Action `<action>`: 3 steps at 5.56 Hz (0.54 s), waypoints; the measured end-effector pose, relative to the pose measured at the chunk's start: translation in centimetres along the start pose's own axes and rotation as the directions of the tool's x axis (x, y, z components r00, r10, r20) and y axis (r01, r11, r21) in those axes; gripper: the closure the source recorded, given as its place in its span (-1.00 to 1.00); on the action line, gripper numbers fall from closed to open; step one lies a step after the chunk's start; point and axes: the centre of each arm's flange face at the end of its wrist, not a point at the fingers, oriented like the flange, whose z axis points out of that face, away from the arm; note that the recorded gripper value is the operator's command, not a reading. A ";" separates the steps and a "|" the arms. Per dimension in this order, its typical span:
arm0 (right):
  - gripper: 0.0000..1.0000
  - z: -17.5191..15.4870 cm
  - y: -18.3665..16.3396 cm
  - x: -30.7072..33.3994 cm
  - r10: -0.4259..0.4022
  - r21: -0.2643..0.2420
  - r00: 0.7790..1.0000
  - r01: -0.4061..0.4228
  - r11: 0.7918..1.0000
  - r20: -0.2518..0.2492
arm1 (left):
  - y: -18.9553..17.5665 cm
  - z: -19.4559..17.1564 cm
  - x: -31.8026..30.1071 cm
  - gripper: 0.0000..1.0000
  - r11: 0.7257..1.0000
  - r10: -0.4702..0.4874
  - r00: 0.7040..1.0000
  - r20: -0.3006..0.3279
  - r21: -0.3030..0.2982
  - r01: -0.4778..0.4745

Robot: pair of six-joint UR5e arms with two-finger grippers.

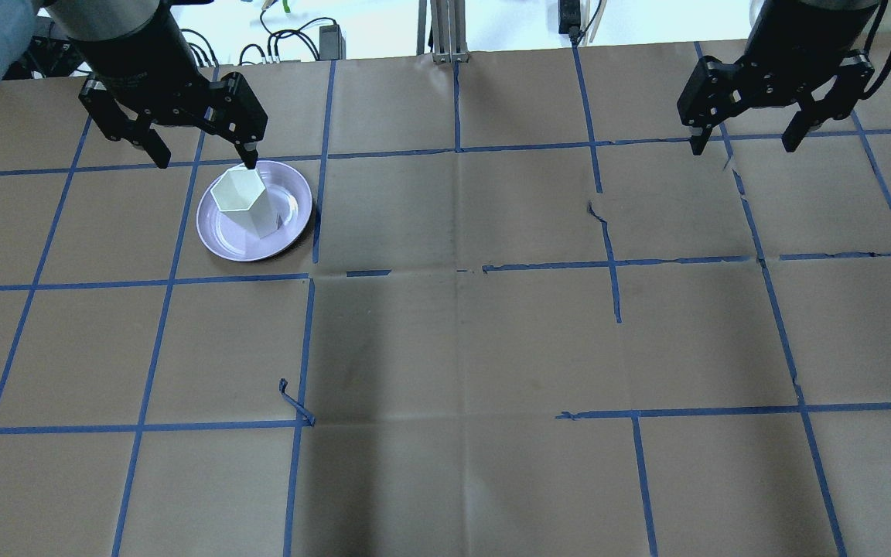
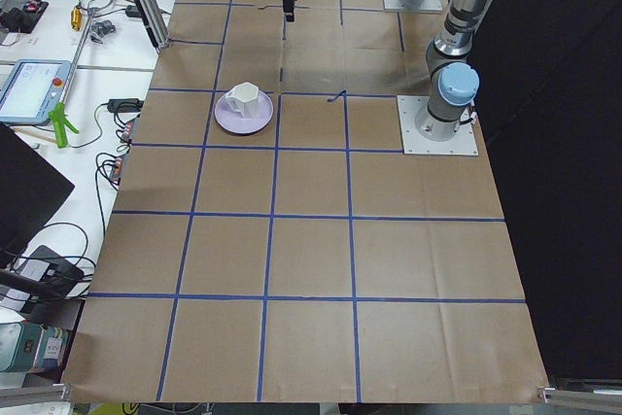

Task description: Flip cup and place on plate

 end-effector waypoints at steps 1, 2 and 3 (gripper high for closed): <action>-1.00 0.0 0.0 0.0 0.000 0.000 1.000 0.000 1.000 0.000 | 0.5 0.3 0.0 -0.97 1.000 -0.001 1.000 0.000 0.009 0.001; -1.00 0.0 0.0 0.0 0.000 0.000 1.000 0.000 1.000 0.000 | 0.6 0.4 0.0 -0.97 1.000 -0.001 1.000 0.002 0.012 0.001; -1.00 0.0 0.0 0.0 0.000 0.000 1.000 0.000 1.000 0.000 | 0.6 0.5 -0.1 -0.97 1.000 -0.001 1.000 0.003 0.011 0.001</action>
